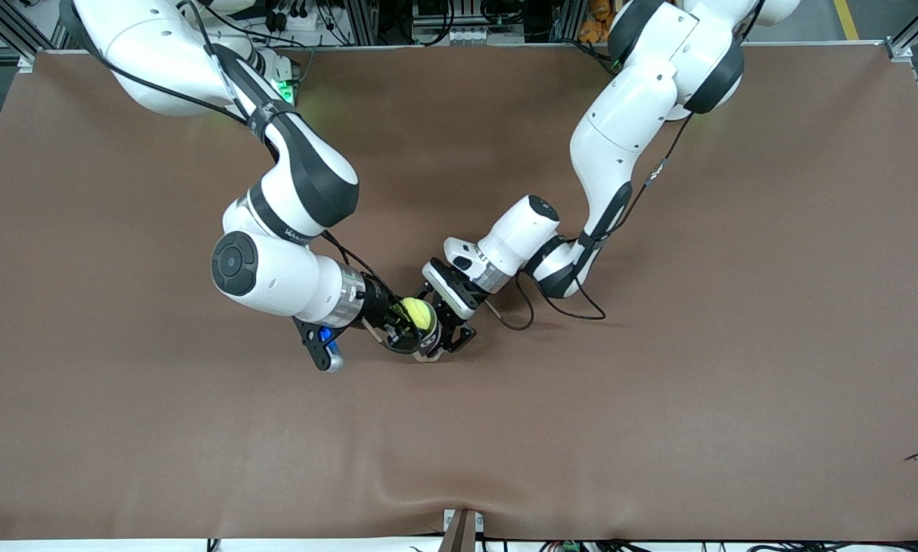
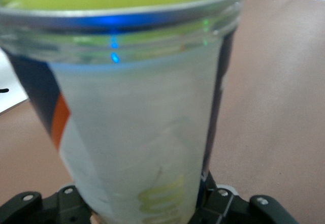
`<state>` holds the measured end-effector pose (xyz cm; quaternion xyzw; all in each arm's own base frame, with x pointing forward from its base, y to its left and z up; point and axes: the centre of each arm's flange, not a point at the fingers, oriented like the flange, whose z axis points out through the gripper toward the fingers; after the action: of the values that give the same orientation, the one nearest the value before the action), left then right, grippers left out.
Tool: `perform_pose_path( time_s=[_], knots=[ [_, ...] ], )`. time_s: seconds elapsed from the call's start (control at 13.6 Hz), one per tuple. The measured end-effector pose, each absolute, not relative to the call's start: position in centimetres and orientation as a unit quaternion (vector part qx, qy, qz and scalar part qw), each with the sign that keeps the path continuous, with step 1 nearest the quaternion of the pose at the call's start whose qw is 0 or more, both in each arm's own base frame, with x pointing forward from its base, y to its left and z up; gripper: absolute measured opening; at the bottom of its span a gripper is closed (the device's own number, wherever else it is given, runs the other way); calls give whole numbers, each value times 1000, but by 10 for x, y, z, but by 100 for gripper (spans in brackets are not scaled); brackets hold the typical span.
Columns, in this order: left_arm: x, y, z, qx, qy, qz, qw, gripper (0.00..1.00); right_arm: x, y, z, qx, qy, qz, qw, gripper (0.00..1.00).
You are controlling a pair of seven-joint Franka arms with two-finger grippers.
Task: Insert tennis ball vertically with right arm
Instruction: 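Carry the second ball over the tube and release it inside, then withdraw the right gripper while the left gripper lowers the tube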
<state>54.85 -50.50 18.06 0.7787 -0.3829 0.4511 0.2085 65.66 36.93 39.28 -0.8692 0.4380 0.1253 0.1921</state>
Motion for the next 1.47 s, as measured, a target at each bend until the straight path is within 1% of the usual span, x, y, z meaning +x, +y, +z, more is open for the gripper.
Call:
perform_pose_path(
  time_s=[0.07,0.44,0.59,0.81,0.95,1.25,1.47],
  knots=[
    [549,-505,181,779,-383,451,208,78,656,370,393,-869,438,125,192,100],
    [549,-505,180,779,-383,451,208,80,660,366,398,-868,440,120,197,100],
    [549,-505,180,779,-383,451,208,81,666,356,402,-872,437,106,194,100],
    [549,-505,180,779,-383,451,208,84,674,316,410,-913,367,88,153,100],
    [549,-505,181,778,-383,453,208,97,676,278,423,-939,304,95,126,100],
    [549,-505,181,778,-383,453,209,100,676,204,453,-968,209,100,100,100],
    [549,-505,181,778,-383,453,209,100,669,159,459,-982,142,93,81,100]
  ],
)
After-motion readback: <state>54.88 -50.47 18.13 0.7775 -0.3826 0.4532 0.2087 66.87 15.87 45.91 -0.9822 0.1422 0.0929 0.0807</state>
